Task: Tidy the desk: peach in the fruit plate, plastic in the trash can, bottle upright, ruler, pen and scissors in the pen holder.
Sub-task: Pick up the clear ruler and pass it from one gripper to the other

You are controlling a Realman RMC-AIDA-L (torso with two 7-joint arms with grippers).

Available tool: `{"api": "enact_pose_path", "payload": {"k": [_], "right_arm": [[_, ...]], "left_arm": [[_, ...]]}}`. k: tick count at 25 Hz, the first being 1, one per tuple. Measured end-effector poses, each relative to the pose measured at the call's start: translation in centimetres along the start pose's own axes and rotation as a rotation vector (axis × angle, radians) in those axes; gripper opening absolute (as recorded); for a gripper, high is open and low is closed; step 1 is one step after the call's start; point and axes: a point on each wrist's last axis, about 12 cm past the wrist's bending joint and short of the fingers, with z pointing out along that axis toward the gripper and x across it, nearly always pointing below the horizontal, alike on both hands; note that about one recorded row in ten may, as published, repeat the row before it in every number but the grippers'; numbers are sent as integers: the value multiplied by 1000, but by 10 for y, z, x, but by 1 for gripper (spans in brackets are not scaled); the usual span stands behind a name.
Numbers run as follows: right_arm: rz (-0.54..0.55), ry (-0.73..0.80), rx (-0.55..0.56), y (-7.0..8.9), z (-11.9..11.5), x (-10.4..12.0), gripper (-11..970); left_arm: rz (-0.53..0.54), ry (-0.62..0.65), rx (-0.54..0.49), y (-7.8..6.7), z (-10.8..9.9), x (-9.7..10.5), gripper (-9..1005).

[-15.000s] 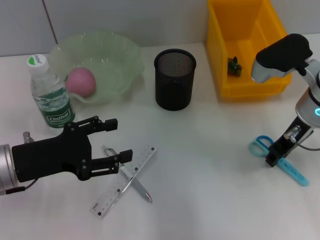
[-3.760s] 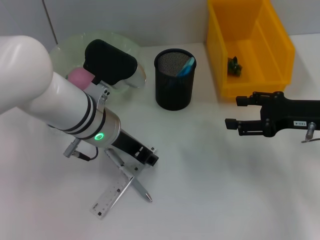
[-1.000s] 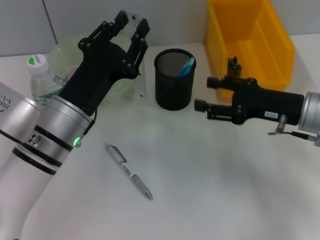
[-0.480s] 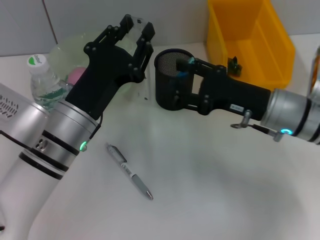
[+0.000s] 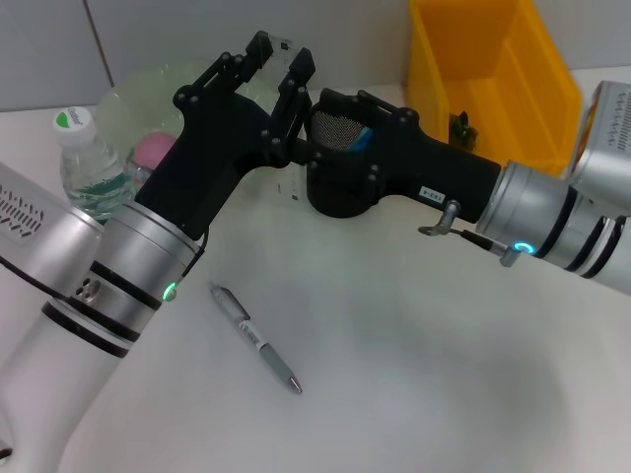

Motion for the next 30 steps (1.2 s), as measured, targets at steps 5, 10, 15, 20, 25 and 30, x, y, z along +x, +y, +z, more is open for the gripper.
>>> {"api": "enact_pose_path", "payload": {"k": [5, 10, 15, 20, 25, 30], "right_arm": [[7, 7, -9, 2, 7, 1, 663], [-5, 7, -9, 5, 11, 3, 660], [1, -8, 7, 4, 12, 2, 658], [-12, -10, 5, 5, 13, 2, 610], [-17, -12, 2, 5, 14, 2, 401], [-20, -10, 2, 5, 14, 1, 284]], "left_arm": [[6, 2, 4, 0, 1, 0, 392], [7, 1, 4, -1, 2, 0, 392], [6, 4, 10, -2, 1, 0, 392], [6, 5, 13, -3, 1, 1, 392], [6, 6, 14, -3, 1, 1, 392], [6, 6, 17, -3, 2, 1, 391]]}}
